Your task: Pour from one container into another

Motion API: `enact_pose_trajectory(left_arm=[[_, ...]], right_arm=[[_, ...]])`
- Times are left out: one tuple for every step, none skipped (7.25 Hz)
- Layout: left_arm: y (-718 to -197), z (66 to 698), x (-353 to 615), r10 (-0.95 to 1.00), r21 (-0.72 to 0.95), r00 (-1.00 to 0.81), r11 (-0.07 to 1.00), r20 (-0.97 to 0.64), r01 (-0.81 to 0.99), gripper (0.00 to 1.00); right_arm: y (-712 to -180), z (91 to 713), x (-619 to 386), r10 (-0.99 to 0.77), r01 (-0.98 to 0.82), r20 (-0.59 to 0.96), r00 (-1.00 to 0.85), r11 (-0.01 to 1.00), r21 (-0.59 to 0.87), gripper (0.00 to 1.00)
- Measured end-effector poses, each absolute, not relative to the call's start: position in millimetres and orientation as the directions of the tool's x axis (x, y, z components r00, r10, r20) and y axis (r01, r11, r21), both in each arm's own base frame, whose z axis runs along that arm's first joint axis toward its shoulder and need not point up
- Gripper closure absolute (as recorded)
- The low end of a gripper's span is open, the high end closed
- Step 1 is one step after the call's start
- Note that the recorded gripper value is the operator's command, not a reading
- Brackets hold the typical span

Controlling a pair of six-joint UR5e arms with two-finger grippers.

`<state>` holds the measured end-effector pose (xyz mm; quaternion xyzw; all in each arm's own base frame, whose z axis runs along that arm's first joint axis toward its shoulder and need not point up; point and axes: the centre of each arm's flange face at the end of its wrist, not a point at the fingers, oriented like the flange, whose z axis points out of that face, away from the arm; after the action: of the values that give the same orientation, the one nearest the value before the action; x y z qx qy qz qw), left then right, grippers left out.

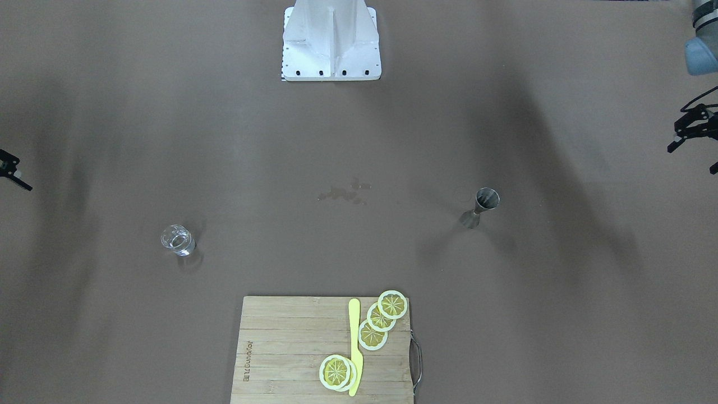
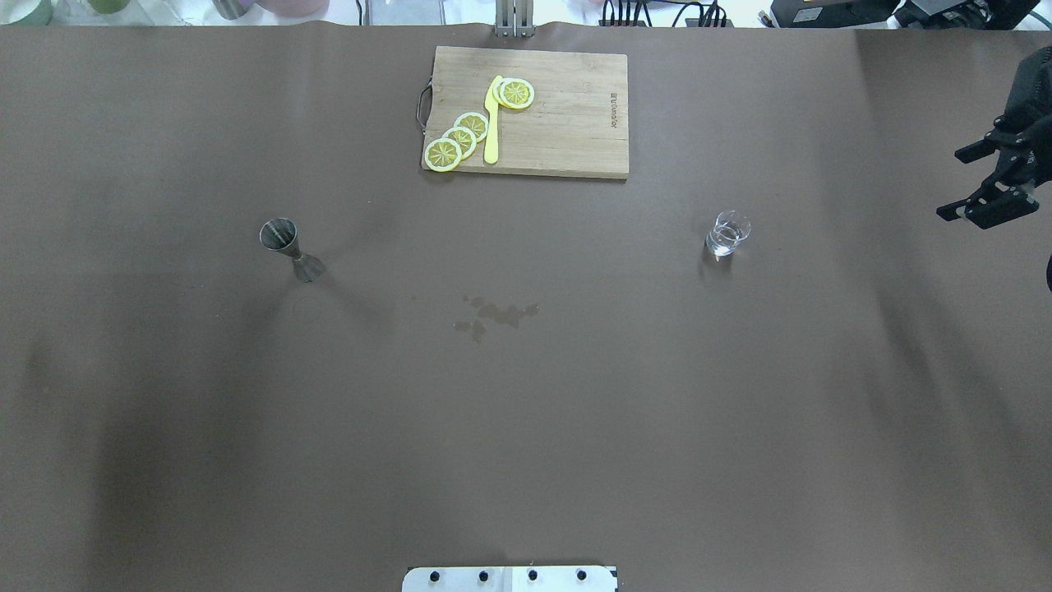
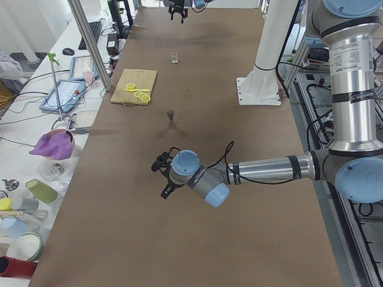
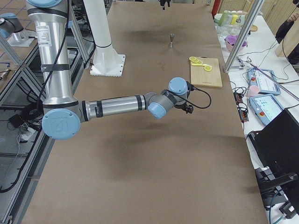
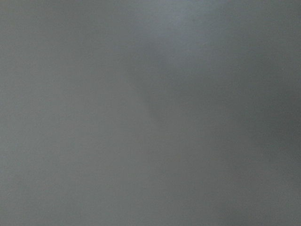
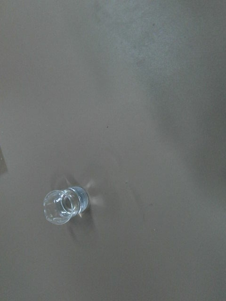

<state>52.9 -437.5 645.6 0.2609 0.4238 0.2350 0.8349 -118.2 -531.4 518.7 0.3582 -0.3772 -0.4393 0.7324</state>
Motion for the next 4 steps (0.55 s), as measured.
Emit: enact_pose_trajectory(left_arm=[[-436,639,71,0.66,0.671,0.497,0.716,-0.563,-0.192,0.03],[-434,635,86,0.697,0.698,0.469,0.685,-0.543,-0.208,0.03],[-433,630,99,0.728,0.724,0.443,0.654,-0.523,-0.219,0.03],[-438,619,116,0.761,0.753,0.415,0.617,-0.498,-0.228,0.03]], right_arm=[[-534,529,-120,-0.927,0.363,0.202,0.316,0.315,0.877,0.0],[-540,532,-122,-0.931,0.35,0.187,0.313,0.297,0.889,0.0],[-549,527,-127,-0.928,0.332,0.198,0.315,0.303,0.893,0.0],[-556,519,-134,-0.928,0.312,0.217,0.302,0.312,0.897,0.0]])
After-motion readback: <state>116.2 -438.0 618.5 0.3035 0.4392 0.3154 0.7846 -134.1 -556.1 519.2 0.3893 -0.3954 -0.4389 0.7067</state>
